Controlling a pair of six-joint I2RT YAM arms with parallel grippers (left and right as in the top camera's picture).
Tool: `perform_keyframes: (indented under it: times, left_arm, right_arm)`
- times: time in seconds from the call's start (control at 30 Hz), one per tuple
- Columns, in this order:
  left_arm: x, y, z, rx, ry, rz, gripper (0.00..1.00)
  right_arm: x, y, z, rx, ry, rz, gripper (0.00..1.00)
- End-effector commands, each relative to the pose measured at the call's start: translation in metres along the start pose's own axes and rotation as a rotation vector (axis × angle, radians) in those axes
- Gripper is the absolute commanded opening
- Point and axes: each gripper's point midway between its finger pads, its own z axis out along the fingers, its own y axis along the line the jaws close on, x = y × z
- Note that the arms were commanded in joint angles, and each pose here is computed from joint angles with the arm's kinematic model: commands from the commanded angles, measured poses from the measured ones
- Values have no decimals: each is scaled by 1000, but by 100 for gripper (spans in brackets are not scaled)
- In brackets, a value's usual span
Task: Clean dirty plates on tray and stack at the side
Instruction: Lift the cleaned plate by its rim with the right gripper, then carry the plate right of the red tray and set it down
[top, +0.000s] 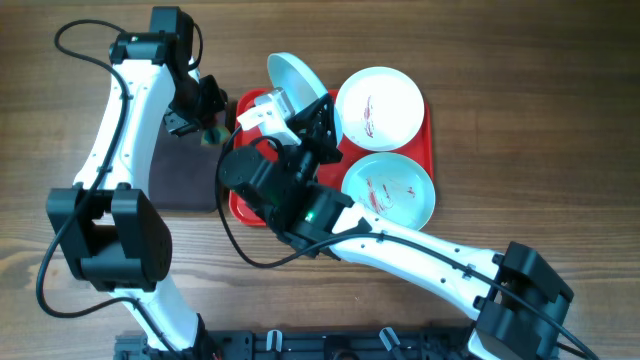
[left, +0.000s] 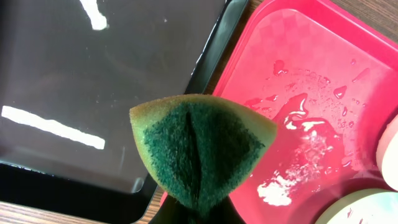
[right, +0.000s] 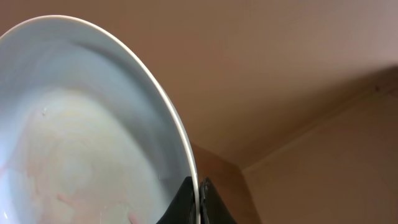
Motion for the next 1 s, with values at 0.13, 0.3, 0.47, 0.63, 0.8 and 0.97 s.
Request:
perform_keyframes:
  times: [0.13, 0.3, 0.47, 0.63, 0.8, 0.97]
  left_arm:
    - [0, -1, -7, 15, -13, 7, 4]
    - [0, -1, -7, 15, -13, 6, 4]
    - [0, -1, -7, 16, -12, 6, 4]
    - [1, -1, -7, 14, -9, 6, 4]
    - [1, 0, -7, 14, -9, 6, 4]
    - [1, 0, -7, 14, -9, 6, 4]
  right_arm:
    - [-5, -16, -3, 27, 3, 14, 4]
    - [-1, -11, -3, 7, 0, 84, 4]
    - [30, 74, -22, -477, 20, -63, 4]
    - [60, 96, -28, -658, 161, 2, 4]
    - [54, 84, -19, -825, 242, 203, 4]
    - [59, 53, 6, -1000, 361, 432, 4]
